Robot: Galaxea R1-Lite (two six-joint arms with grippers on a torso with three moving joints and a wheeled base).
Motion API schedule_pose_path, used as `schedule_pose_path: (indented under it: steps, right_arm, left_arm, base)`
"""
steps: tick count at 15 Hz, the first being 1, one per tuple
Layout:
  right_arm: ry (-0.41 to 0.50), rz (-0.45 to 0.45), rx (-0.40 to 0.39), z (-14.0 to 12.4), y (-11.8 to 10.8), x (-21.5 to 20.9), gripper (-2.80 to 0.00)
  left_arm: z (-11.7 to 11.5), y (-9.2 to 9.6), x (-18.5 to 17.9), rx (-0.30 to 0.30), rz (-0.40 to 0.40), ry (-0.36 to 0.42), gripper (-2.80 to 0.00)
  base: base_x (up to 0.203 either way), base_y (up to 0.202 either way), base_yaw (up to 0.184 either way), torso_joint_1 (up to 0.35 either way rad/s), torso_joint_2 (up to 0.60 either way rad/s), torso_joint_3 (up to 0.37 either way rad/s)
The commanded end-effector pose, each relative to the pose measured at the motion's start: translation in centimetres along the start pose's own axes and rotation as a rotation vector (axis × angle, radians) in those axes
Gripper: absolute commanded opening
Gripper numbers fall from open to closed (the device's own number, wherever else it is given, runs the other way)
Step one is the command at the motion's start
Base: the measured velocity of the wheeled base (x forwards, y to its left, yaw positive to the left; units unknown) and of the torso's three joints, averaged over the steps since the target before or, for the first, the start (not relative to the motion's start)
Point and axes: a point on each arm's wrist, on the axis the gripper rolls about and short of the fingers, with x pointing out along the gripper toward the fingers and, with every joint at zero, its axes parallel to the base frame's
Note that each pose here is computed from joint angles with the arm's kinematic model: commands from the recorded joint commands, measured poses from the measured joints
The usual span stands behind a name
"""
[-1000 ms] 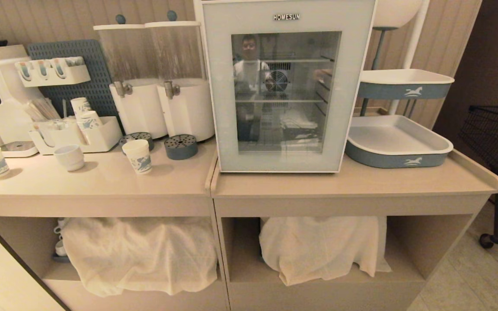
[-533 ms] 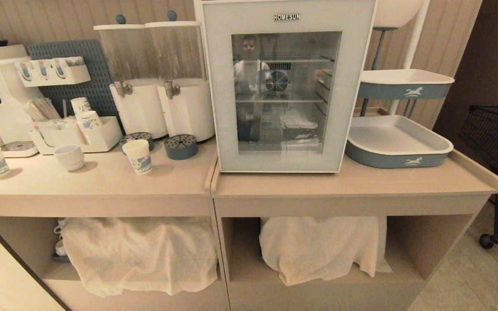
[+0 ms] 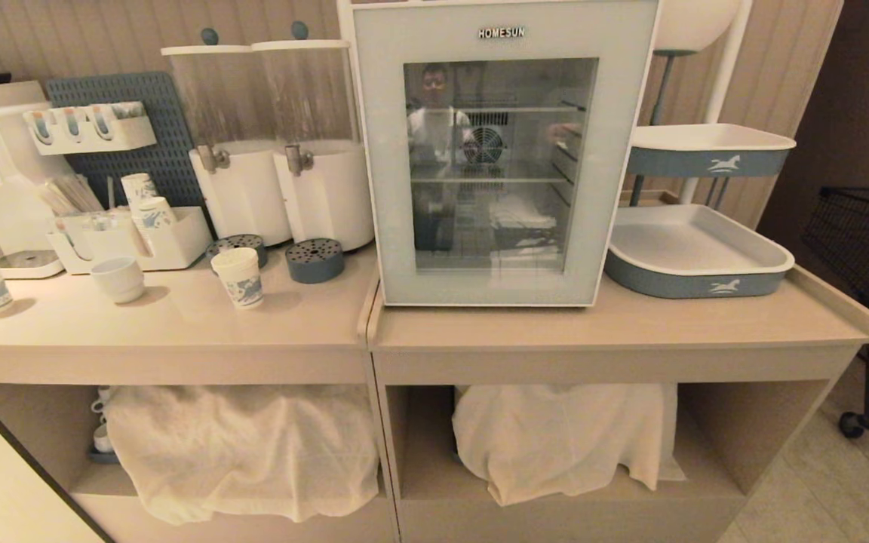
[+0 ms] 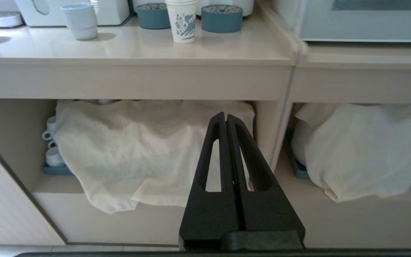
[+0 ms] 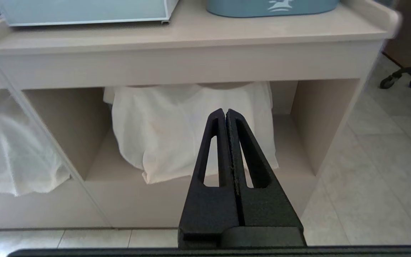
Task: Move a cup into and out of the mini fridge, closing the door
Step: Open the freezer door
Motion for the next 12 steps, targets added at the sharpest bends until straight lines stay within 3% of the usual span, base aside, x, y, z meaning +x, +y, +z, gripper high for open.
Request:
schedule_pose_path:
  steps: [1, 7, 12]
  right_arm:
    - [0.001, 0.001, 0.0, 0.0, 0.0, 0.0, -2.8]
    - [0.001, 0.0, 0.0, 0.0, 0.0, 0.0, -2.8]
    - [0.002, 0.0, 0.0, 0.01, 0.0, 0.01, -2.8]
  left_arm:
    - [-0.51, 0.01, 0.13, 0.0, 0.001, 0.02, -2.8]
    - [-0.51, 0.01, 0.13, -0.003, 0.001, 0.02, -2.8]
    - [-0.52, 0.01, 0.12, -0.003, 0.001, 0.018, -2.8]
  base:
    - [0.187, 0.0, 0.002, 0.0, 0.0, 0.005]
    - [0.171, 0.0, 0.0, 0.004, 0.0, 0.002]
    - [0.0, 0.0, 0.0, 0.0, 0.0, 0.0]
